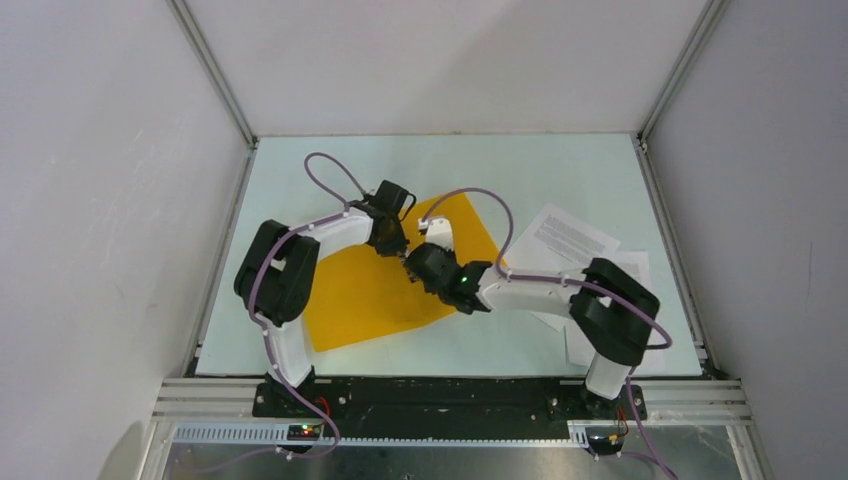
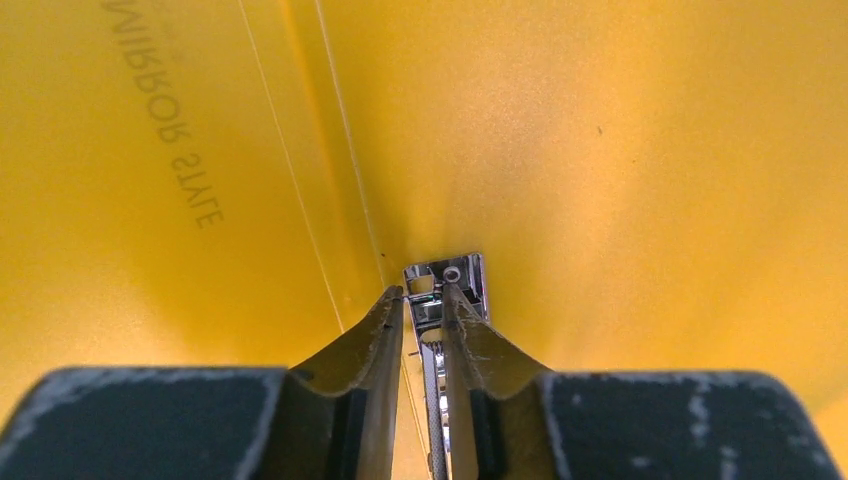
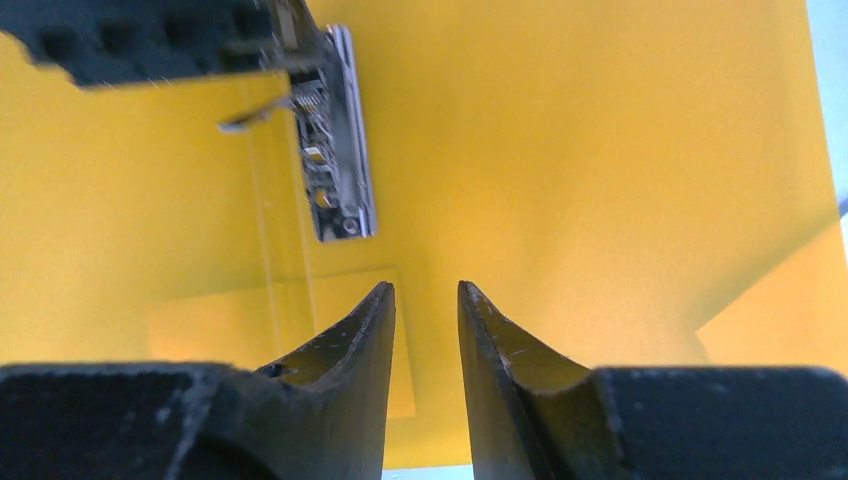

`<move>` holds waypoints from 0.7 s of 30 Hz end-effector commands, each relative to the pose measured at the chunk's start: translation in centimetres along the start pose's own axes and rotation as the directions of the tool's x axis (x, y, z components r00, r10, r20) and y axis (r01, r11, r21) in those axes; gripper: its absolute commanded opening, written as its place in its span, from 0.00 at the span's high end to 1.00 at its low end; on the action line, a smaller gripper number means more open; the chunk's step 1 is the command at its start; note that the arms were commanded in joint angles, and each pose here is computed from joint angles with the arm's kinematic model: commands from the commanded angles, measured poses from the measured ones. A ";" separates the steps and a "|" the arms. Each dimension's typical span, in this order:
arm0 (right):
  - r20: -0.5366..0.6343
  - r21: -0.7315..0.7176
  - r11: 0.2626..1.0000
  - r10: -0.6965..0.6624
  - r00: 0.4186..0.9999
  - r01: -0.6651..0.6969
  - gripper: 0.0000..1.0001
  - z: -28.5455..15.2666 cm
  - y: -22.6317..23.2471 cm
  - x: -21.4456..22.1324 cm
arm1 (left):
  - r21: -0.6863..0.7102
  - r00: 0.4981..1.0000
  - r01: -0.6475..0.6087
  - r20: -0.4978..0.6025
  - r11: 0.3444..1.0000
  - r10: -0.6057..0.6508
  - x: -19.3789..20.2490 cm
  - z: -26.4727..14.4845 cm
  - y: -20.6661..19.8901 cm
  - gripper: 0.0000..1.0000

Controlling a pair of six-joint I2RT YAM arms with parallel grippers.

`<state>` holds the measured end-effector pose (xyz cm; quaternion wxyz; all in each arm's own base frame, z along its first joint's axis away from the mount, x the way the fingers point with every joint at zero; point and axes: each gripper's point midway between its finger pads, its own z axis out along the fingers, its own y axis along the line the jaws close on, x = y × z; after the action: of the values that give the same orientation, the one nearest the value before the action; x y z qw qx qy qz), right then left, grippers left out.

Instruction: Put the files into the folder

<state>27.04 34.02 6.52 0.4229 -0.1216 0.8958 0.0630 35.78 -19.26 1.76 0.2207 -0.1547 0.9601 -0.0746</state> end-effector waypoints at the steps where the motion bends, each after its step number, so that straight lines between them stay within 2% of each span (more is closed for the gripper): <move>1: -0.004 -0.191 0.978 0.083 0.997 -0.082 0.65 -1.1 1.0 -2.9 | -0.005 0.991 -0.108 -0.079 0.994 0.107 1.5 0.3 0.1 0.74; 8: -0.074 -0.399 0.900 0.157 0.985 -0.174 0.65 -0.9 2.7 -3.7 | 0.098 0.986 -0.166 0.016 0.981 0.165 -2.1 -2.3 -3.6 0.59; 13: -0.127 -0.493 0.841 0.185 0.975 -0.223 0.66 0.0 3.7 -3.8 | 0.129 0.981 -0.181 0.095 0.975 0.169 -5.2 -4.9 -5.0 0.48; 21: -0.197 -0.597 0.755 0.191 0.962 -0.272 0.68 0.9 5.8 -3.0 | 0.151 0.973 -0.144 0.201 0.978 0.112 -9.8 -9.9 -4.0 0.42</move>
<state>28.40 38.04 7.75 0.3106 -0.1320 0.8791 0.3366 40.00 -20.96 9.74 0.2783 -0.0752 0.9509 -0.1124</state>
